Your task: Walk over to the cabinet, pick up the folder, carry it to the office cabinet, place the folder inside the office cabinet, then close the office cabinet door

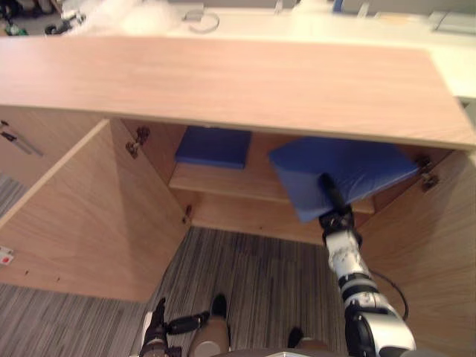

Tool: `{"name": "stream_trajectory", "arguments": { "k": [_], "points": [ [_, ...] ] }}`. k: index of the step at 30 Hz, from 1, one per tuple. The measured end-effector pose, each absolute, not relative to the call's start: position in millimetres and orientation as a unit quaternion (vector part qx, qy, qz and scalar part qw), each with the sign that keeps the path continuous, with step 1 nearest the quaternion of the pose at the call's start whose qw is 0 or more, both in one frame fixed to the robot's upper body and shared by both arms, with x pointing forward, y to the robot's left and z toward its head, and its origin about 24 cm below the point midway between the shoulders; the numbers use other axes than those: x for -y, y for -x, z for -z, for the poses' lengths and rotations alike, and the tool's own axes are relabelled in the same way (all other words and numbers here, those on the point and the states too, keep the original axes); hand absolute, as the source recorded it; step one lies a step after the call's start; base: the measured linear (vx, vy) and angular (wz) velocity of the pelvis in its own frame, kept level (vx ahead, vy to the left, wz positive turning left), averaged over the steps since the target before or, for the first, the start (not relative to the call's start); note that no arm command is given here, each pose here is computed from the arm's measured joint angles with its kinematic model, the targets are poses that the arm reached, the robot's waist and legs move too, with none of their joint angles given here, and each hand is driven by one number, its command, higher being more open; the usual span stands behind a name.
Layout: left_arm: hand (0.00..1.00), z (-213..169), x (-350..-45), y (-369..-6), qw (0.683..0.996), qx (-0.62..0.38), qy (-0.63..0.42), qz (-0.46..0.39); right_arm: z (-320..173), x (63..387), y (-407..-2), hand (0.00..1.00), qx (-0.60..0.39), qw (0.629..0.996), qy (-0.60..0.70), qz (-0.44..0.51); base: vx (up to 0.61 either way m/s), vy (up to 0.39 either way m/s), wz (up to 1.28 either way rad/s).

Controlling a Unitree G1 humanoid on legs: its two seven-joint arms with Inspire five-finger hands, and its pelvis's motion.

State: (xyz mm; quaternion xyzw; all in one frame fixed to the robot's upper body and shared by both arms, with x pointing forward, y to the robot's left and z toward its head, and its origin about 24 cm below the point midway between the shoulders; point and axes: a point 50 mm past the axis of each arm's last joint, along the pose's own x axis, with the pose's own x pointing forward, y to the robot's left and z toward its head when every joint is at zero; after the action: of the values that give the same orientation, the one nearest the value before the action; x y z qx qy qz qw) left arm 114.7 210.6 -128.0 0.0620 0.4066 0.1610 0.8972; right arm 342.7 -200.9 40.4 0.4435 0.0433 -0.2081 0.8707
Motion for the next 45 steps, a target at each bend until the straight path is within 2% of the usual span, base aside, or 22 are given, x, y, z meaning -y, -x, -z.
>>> {"name": "stream_trajectory", "arguments": {
  "k": [6,12,18,26,27,31,36,38,45],
  "points": [
    [1.0,102.0,-209.5,-145.4,0.932,-0.313,-0.022,-0.18,-151.9,188.7,-376.7,0.0,0.104,0.866,-0.478,0.106,-0.15,-0.009,-0.15],
    [1.0,88.5,-208.1,-171.5,0.94,-0.267,0.022,-0.212,-214.6,207.3,-377.4,0.0,0.197,0.833,-0.509,0.092,-0.09,0.032,0.03],
    [1.0,117.6,-203.4,-146.3,0.9,-0.375,0.02,-0.222,-230.5,226.7,-372.6,0.0,0.236,0.787,-0.554,0.137,-0.01,0.026,0.04],
    [1.0,117.6,-202.0,-145.2,0.899,-0.374,0.019,-0.226,-245.9,242.5,-368.2,0.0,0.268,0.728,-0.609,0.164,0.0,-0.012,0.01],
    [1.0,117.6,-201.8,-145.2,0.899,-0.374,0.02,-0.227,-252.0,242.7,-368.7,1.0,0.271,0.718,-0.62,0.16,0.03,-0.027,0.11],
    [1.0,117.6,-200.9,-145.6,0.899,-0.372,0.031,-0.23,-263.8,243.1,-377.8,1.0,0.257,0.699,-0.645,0.172,0.04,-0.028,0.09],
    [1.0,116.8,-200.0,-146.8,0.901,-0.366,0.035,-0.231,-269.1,240.1,-387.3,1.0,0.228,0.714,-0.639,0.171,0.02,-0.038,0.1],
    [1.0,117.0,-199.6,-146.8,0.901,-0.366,0.037,-0.232,-266.6,238.7,-391.1,1.0,0.211,0.733,-0.621,0.177,0.03,-0.049,0.11],
    [1.0,118.9,-199.8,-145.2,0.898,-0.37,0.04,-0.234,-285.1,213.5,-402.6,1.0,0.184,0.841,-0.482,0.161,0.03,-0.043,0.03]
  ]
}}
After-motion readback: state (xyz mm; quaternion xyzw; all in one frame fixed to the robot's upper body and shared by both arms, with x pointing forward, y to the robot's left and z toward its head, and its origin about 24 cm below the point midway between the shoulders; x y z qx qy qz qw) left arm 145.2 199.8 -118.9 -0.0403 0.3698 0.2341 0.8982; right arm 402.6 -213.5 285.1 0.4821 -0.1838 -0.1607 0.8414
